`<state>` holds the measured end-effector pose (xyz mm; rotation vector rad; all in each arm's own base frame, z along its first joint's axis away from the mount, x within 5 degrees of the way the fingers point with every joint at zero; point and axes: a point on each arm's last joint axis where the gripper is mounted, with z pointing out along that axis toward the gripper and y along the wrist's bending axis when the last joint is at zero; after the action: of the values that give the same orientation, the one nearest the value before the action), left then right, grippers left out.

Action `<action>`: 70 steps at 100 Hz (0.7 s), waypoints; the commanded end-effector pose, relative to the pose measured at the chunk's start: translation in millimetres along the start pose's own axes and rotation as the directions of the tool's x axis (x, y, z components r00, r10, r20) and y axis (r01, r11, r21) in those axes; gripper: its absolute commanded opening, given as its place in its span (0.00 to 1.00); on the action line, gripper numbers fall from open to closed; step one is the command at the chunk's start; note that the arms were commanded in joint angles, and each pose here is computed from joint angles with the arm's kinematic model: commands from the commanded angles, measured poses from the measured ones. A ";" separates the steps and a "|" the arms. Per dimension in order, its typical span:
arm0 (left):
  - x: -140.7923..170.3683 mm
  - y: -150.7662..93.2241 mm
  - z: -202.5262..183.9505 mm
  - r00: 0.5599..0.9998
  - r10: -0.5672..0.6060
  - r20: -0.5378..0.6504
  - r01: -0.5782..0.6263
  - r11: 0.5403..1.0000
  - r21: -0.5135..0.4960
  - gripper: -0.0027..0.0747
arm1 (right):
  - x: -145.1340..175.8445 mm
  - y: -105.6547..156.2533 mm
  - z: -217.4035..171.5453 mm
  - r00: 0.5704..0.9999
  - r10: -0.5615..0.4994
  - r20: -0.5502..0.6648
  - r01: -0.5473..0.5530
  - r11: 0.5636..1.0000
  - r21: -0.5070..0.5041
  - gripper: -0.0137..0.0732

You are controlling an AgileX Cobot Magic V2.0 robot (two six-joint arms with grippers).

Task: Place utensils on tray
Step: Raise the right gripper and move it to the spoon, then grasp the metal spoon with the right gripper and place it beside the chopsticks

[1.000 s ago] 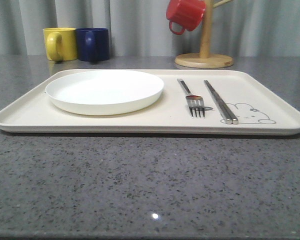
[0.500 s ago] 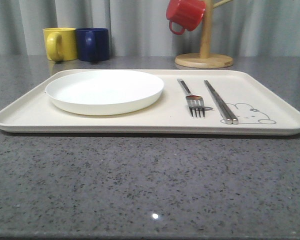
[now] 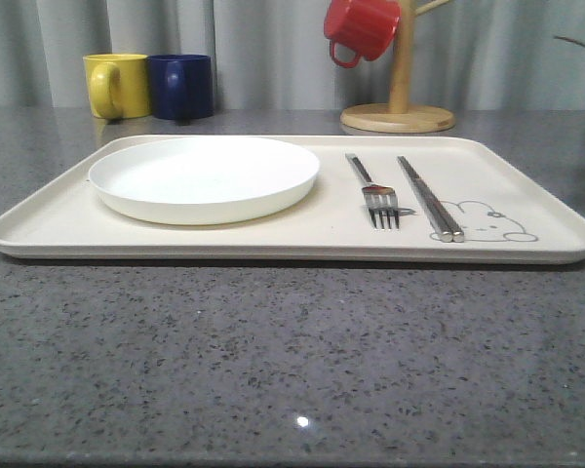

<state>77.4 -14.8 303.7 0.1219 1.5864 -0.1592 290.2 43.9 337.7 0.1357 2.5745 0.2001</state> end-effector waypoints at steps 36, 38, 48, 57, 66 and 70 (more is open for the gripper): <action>-15.7 2.3 -1.1 0.995 -0.004 0.101 0.007 1.000 -0.027 0.01 | -2.5 59.1 38.7 0.998 -0.015 0.056 0.018 0.998 -0.053 0.09; -15.7 2.3 -1.1 0.995 -0.004 0.101 0.007 1.000 -0.027 0.01 | -2.7 59.5 41.9 0.999 -0.014 0.053 0.017 0.998 -0.052 0.09; -15.7 2.3 -1.1 0.995 -0.004 0.101 0.007 1.000 -0.027 0.01 | -3.1 60.6 54.0 0.999 -0.011 0.040 0.013 0.999 -0.048 0.09; -15.7 2.3 -1.1 0.995 -0.004 0.101 0.007 1.000 -0.027 0.01 | -3.2 61.3 62.1 0.999 -0.011 0.032 0.012 0.999 -0.045 0.09; -15.7 2.3 -1.1 0.995 -0.004 0.101 0.007 1.000 -0.027 0.01 | -2.4 61.5 69.6 1.000 -0.007 0.017 0.007 0.999 -0.039 0.09; -15.7 2.3 -1.1 0.995 -0.004 0.101 0.007 1.000 -0.027 0.01 | -1.9 61.5 72.4 1.000 -0.006 0.009 0.007 0.999 -0.035 0.09</action>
<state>77.4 -14.8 303.7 0.1219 1.5864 -0.1592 330.3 111.9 268.7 0.1263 2.6584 0.2146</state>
